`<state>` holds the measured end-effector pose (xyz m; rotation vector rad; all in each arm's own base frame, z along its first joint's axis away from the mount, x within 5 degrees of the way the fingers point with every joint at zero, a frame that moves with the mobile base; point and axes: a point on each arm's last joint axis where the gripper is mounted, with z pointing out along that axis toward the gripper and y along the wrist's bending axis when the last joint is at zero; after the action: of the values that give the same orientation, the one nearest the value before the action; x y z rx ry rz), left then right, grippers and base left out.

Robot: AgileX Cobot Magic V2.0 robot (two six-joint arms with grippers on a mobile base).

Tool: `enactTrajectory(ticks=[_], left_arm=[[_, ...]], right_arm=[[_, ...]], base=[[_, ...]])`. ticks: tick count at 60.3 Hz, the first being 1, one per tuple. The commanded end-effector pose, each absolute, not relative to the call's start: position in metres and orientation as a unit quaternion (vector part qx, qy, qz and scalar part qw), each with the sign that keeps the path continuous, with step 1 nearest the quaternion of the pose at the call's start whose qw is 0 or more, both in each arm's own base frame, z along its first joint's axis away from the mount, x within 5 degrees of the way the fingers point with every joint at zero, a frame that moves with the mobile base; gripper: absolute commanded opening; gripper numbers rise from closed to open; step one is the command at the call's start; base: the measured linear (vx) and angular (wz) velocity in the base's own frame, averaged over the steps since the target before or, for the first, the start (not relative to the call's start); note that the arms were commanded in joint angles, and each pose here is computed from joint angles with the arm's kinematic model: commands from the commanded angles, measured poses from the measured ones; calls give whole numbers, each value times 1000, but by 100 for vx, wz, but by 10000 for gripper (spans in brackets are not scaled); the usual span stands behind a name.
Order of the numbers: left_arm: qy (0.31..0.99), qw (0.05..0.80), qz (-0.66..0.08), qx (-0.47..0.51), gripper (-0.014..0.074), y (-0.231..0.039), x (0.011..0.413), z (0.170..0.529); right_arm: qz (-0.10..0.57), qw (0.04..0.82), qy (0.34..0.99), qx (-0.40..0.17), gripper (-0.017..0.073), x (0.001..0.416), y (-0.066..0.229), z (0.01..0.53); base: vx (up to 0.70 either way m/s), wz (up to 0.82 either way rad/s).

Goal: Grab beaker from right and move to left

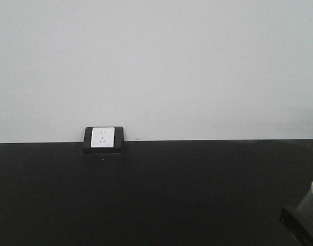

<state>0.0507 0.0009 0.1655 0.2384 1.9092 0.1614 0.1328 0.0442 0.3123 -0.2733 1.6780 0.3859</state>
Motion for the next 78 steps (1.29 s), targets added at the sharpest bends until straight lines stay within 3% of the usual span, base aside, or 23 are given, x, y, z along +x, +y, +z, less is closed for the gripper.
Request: enactTrajectory(ticks=[1,39,78], left_arm=[[794,595,68,103,-6,0,53,166],[794,595,68,103,-6,0,53,166],[794,595,68,103,-6,0,53,166]], right_arm=[[187,644,731,-128,-3,124,46,322],[234,630,717,-186,-3,108,57,324],[234,630,717,-186,-3,109,57,324]], base=[[0,0],[0,0],[0,0]])
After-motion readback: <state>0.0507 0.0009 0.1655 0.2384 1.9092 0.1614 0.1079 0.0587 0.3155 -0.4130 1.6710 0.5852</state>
